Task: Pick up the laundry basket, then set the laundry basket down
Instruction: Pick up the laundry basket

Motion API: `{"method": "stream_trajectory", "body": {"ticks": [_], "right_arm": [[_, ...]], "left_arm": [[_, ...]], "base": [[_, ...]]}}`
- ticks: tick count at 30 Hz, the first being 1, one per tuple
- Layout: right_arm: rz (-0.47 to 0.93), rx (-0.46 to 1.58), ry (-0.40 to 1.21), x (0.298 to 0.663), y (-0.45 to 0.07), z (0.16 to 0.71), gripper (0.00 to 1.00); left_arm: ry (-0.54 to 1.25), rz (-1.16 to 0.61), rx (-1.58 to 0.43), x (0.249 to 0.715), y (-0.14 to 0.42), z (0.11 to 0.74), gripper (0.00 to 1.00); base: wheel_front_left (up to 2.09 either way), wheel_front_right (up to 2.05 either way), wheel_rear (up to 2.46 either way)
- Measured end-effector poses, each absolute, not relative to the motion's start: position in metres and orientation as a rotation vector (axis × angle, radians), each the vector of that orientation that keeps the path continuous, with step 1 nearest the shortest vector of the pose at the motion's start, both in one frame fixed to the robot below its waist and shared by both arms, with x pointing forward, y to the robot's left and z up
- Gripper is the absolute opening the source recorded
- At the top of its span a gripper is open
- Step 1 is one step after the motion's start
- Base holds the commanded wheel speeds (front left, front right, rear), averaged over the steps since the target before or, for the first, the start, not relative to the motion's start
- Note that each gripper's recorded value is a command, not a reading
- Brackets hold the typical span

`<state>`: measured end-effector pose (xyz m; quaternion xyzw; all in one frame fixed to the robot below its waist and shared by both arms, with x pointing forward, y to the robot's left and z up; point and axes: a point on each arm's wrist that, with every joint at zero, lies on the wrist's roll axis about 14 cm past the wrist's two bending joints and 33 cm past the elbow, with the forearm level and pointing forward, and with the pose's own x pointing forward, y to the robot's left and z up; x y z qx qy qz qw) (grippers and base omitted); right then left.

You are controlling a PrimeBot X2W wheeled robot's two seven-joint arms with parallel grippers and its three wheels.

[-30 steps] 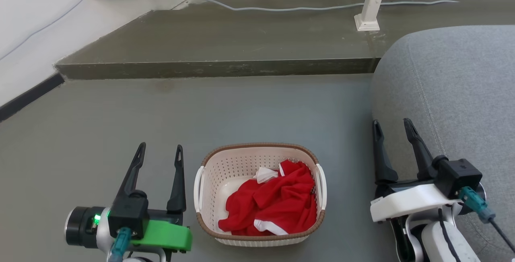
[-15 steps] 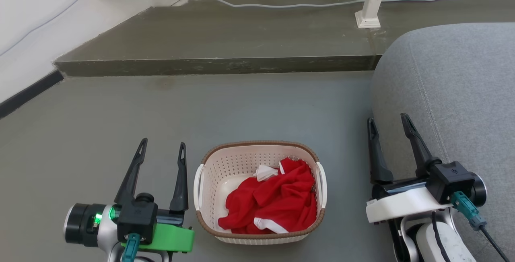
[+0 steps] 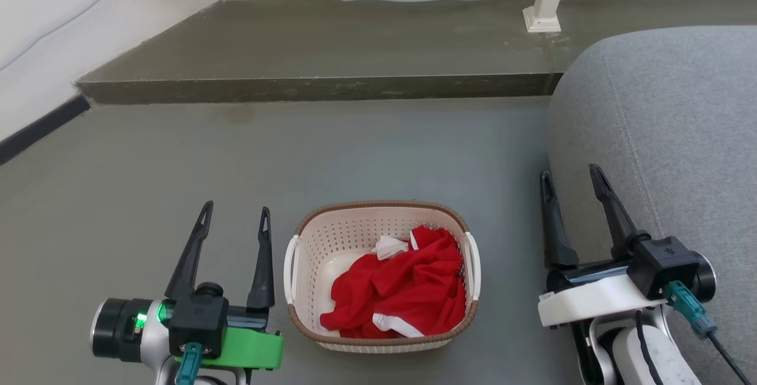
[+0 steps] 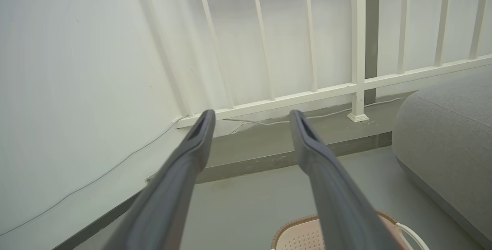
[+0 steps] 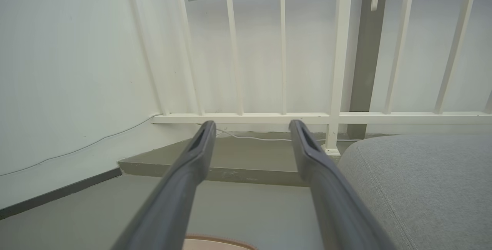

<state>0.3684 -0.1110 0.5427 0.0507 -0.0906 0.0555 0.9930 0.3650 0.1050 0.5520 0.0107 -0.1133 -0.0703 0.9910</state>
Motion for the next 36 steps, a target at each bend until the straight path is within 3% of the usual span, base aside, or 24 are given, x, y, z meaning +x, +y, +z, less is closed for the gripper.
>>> {"method": "stream_trajectory", "body": {"ticks": [12,19,36], "right_arm": [[0.095,0.107,-0.119,0.381,-0.115,0.521,1.00],[0.079,0.098,-0.087,0.408,-0.120,0.505,1.00],[0.072,0.125,0.184,0.456,-0.122,0.396,1.00]], "left_arm": [[-0.146,-0.133,0.015,0.377,0.108,0.525,1.00],[-0.072,-0.132,0.014,0.398,0.109,0.497,1.00],[0.210,-0.079,-0.039,0.451,0.123,0.387,1.00]], "base": [[0.00,0.00,0.00],[0.00,0.00,0.00],[0.00,0.00,0.00]]}}
